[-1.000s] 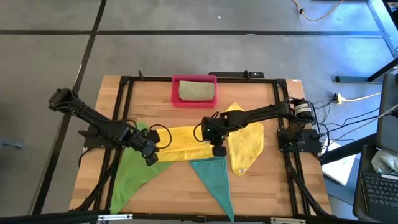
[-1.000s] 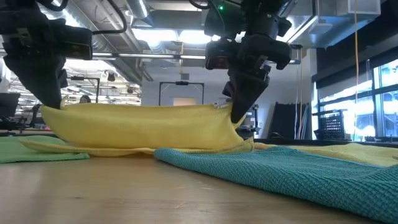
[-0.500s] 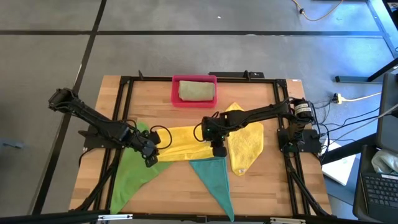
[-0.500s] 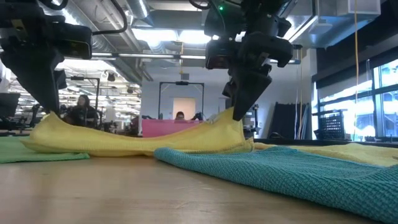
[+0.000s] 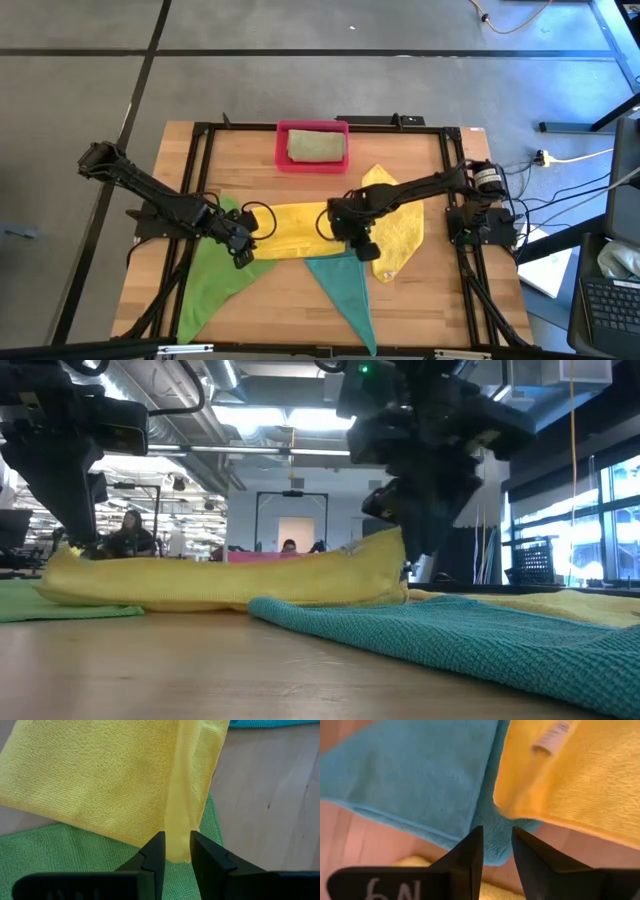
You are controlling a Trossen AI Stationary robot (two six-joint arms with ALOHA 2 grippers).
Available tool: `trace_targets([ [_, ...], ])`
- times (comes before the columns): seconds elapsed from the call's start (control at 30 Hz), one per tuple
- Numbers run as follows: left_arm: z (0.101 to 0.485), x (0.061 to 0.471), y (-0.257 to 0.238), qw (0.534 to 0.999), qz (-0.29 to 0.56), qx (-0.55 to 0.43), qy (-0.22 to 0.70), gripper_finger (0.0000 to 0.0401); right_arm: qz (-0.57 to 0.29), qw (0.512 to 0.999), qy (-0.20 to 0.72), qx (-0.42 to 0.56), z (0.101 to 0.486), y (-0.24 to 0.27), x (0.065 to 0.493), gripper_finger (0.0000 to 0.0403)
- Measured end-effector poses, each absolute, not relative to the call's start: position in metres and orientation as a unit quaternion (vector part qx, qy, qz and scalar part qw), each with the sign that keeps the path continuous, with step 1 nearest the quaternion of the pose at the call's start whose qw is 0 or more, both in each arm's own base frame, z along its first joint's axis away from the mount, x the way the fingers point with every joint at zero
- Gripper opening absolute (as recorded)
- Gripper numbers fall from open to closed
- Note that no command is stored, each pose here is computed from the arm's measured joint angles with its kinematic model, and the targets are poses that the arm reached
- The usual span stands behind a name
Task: Fold microfiber towels
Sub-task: Fold the left yellow microfiber cloth
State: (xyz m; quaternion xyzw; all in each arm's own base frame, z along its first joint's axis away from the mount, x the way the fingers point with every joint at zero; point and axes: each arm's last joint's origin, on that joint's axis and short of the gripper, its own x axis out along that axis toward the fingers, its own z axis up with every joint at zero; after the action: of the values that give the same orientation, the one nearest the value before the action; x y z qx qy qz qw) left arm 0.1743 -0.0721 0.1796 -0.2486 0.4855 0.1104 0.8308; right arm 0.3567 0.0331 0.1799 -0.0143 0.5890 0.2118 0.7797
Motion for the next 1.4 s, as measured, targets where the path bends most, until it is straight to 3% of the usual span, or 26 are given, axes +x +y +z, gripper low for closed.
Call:
trace_targets([
  [0.4,0.177,0.171,-0.070,0.826,0.128,-0.233,0.497,0.0078,0.115,0.776,0.618,-0.053,0.178,0.031,0.354,0.0104],
  [0.77,0.179,0.165,-0.054,0.822,0.173,-0.199,0.505,0.0078,0.006,0.794,0.608,0.016,0.192,0.003,0.352,0.0104],
  [0.97,0.181,0.167,-0.035,0.815,0.157,-0.201,0.521,0.0078,0.078,0.799,0.571,0.171,0.194,-0.038,0.355,0.0104],
  [1.1,0.185,0.169,-0.023,0.809,0.119,-0.245,0.521,0.0078,0.061,0.796,0.560,0.220,0.193,-0.069,0.351,0.0105],
  [1.23,0.194,0.166,-0.012,0.815,0.103,-0.277,0.499,0.0078,0.032,0.795,0.545,0.266,0.194,-0.094,0.346,0.0129],
  [1.4,0.201,0.162,0.004,0.804,0.066,-0.342,0.483,0.0078,0.010,0.824,0.495,0.277,0.198,-0.113,0.351,0.0190],
])
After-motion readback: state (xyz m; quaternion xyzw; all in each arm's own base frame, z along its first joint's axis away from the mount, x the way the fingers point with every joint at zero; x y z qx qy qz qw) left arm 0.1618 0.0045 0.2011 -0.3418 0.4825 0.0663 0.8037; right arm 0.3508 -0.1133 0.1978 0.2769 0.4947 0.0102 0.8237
